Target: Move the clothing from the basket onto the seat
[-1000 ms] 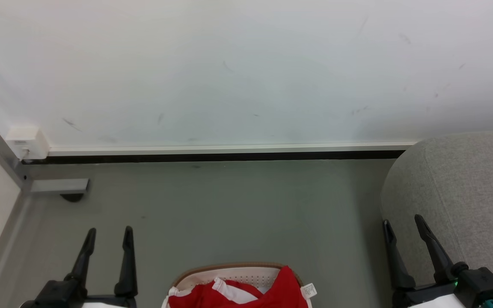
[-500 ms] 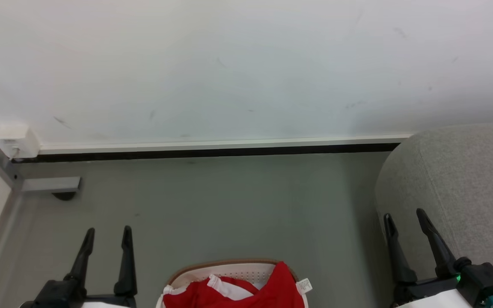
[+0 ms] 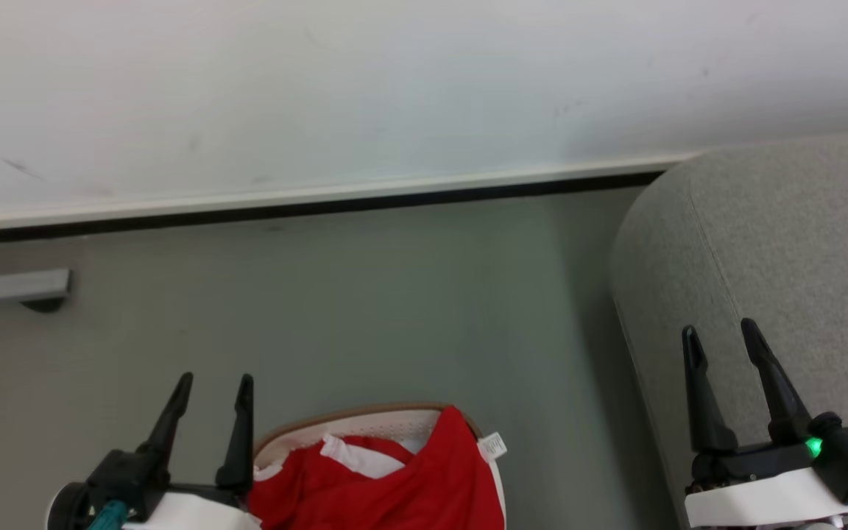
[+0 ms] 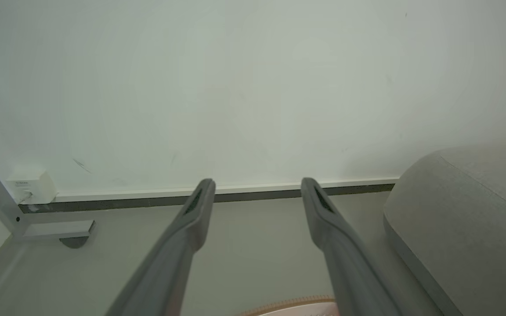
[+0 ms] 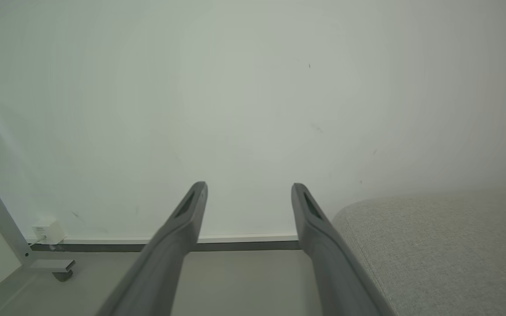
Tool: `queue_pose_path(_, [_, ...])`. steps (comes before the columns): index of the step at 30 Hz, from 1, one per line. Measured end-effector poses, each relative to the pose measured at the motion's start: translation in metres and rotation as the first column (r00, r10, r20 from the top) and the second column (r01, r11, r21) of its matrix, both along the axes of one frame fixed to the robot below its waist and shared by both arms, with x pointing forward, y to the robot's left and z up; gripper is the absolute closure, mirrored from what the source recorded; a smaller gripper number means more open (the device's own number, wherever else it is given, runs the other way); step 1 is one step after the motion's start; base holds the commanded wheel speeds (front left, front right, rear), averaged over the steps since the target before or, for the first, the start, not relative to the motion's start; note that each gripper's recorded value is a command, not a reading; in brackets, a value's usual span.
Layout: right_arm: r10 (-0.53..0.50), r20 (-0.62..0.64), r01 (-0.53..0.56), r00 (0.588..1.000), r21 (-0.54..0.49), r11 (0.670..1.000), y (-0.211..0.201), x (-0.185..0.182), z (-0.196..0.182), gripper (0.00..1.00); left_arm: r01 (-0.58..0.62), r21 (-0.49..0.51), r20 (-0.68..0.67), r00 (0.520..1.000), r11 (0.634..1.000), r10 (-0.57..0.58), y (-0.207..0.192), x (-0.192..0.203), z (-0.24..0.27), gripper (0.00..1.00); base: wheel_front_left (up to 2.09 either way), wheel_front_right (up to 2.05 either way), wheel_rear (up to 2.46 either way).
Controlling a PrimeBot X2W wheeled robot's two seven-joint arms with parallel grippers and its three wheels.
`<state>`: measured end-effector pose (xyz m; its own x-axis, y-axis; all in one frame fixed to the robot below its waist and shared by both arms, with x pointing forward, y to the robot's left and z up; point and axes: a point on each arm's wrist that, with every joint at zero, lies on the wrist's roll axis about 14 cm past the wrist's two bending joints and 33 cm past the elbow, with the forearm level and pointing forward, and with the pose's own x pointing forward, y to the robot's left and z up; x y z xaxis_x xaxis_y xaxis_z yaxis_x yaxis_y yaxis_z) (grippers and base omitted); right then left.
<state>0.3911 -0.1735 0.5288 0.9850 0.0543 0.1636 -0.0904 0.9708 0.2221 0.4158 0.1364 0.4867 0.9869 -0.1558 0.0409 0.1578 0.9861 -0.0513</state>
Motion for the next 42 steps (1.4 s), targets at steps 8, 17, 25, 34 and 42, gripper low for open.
queue_pose_path(8, [-0.082, -0.021, 0.083, 0.996, 0.037, 0.996, -0.03, 0.02, -0.01, 0.0, 0.187, 0.062, -0.223, 0.96, 0.98, -0.169, -0.032, 0.024, -0.076, 0.0, 0.0, 0.0, 0.0])
queue_pose_path(17, [-0.138, -0.037, 0.139, 0.99, 0.017, 0.99, -0.052, 0.051, -0.025, 0.0, 0.35, 0.082, -0.47, 0.839, 0.933, -0.274, -0.056, 0.04, -0.166, 0.0, 0.0, 0.0, 0.0])
queue_pose_path(25, [-0.173, -0.051, 0.173, 0.984, -0.002, 0.985, -0.067, 0.071, -0.042, 0.0, 0.523, 0.018, -0.701, 0.614, 0.852, -0.362, -0.084, 0.014, -0.254, 0.0, 0.0, 0.0, 0.0])
queue_pose_path(34, [-0.164, -0.048, 0.162, 0.985, -0.034, 0.986, -0.068, 0.091, -0.055, 0.0, 0.701, 0.006, -0.859, 0.369, 0.714, -0.355, -0.087, -0.014, -0.33, 0.0, 0.0, 0.0, 0.0])
queue_pose_path(42, [-0.192, -0.091, 0.189, 0.977, -0.041, 0.981, -0.08, 0.096, -0.078, 0.0, 0.822, -0.006, -0.92, 0.218, 0.57, -0.324, -0.092, -0.027, -0.377, 0.0, 0.0, 0.0, 0.0])
